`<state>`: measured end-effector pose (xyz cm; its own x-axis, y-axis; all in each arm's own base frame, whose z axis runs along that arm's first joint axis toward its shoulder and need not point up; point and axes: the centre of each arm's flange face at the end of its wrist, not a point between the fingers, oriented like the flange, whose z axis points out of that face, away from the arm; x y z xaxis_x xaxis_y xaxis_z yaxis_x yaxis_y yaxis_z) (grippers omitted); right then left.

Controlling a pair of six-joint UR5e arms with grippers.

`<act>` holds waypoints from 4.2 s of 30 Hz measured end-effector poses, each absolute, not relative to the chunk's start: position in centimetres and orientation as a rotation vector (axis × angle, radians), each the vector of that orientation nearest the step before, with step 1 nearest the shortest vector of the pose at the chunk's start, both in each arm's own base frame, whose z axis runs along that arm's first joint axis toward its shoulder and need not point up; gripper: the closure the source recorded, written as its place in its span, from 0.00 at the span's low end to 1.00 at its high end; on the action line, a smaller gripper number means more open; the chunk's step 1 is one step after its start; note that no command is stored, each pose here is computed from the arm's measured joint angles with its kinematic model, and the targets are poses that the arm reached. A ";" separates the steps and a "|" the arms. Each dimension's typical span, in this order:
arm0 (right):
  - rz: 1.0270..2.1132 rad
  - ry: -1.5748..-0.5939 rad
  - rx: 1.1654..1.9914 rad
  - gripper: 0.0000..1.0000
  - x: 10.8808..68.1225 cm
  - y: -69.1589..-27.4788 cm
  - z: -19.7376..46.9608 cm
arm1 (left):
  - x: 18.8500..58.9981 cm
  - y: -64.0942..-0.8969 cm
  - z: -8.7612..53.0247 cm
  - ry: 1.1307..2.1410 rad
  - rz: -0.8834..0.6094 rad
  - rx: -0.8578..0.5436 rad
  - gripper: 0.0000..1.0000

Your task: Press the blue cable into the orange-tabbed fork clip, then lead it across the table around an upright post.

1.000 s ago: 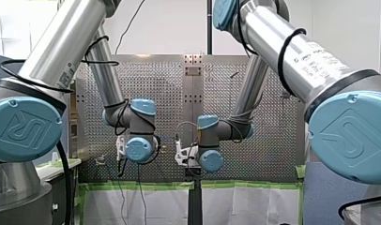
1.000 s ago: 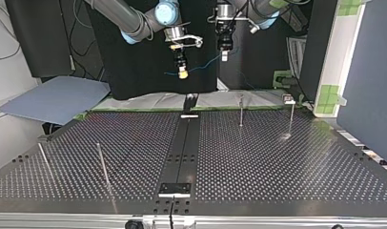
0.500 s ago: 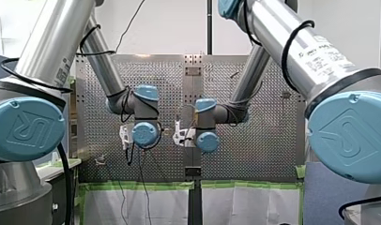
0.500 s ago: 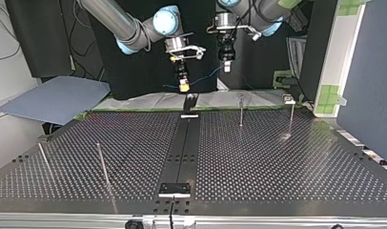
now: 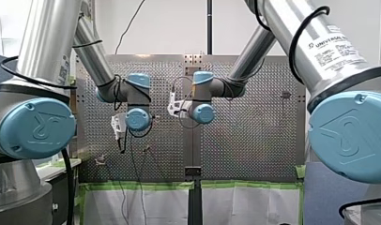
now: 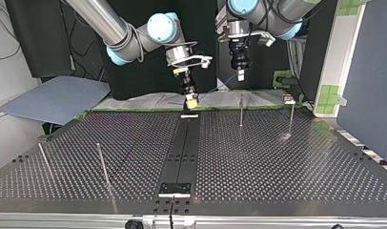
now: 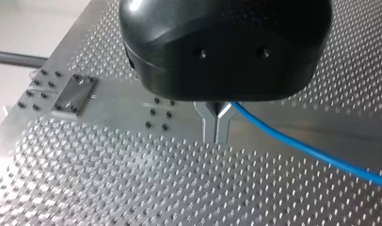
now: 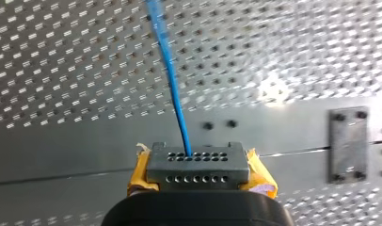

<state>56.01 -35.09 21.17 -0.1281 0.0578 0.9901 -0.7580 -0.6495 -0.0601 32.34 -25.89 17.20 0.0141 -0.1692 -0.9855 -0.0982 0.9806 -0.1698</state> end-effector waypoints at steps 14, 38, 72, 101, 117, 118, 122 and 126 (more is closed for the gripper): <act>1.726 -0.825 1.748 1.00 56.0 -32.8 15.7 | 31.7 -21.3 15.6 1.558 -0.028 -0.244 1.00; 1.749 -0.828 1.743 1.00 57.8 -33.7 6.5 | 37.2 -18.4 10.3 1.538 -0.075 -0.247 1.00; 1.534 -0.931 1.903 1.00 54.9 -35.6 -7.9 | 38.6 -18.0 1.6 1.508 -0.132 -0.318 1.00; 1.476 -0.941 1.871 1.00 54.1 -40.3 -6.5 | 41.7 -14.4 -7.2 1.634 -0.112 -0.310 1.00; 1.512 -0.876 1.866 1.00 56.2 -41.0 -5.0 | 38.8 -14.2 -11.8 1.803 -0.050 -0.213 1.00; 1.515 -0.876 1.865 1.00 56.3 -41.1 -4.9 | 38.8 -14.2 -11.6 1.806 -0.049 -0.210 1.00; 1.523 -0.877 1.863 1.00 56.4 -41.2 -4.8 | 39.0 -14.4 -10.6 1.814 -0.048 -0.205 1.00; 1.528 -0.876 1.866 1.00 56.5 -41.2 -4.8 | 39.2 -14.4 -9.6 1.818 -0.050 -0.203 1.00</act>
<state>56.46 -41.16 -4.76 0.1337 -0.1319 0.9822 -0.7807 -0.6245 0.0223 39.22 -14.41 -9.56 -0.2412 -0.1649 -0.9564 -0.1119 0.9836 -0.1414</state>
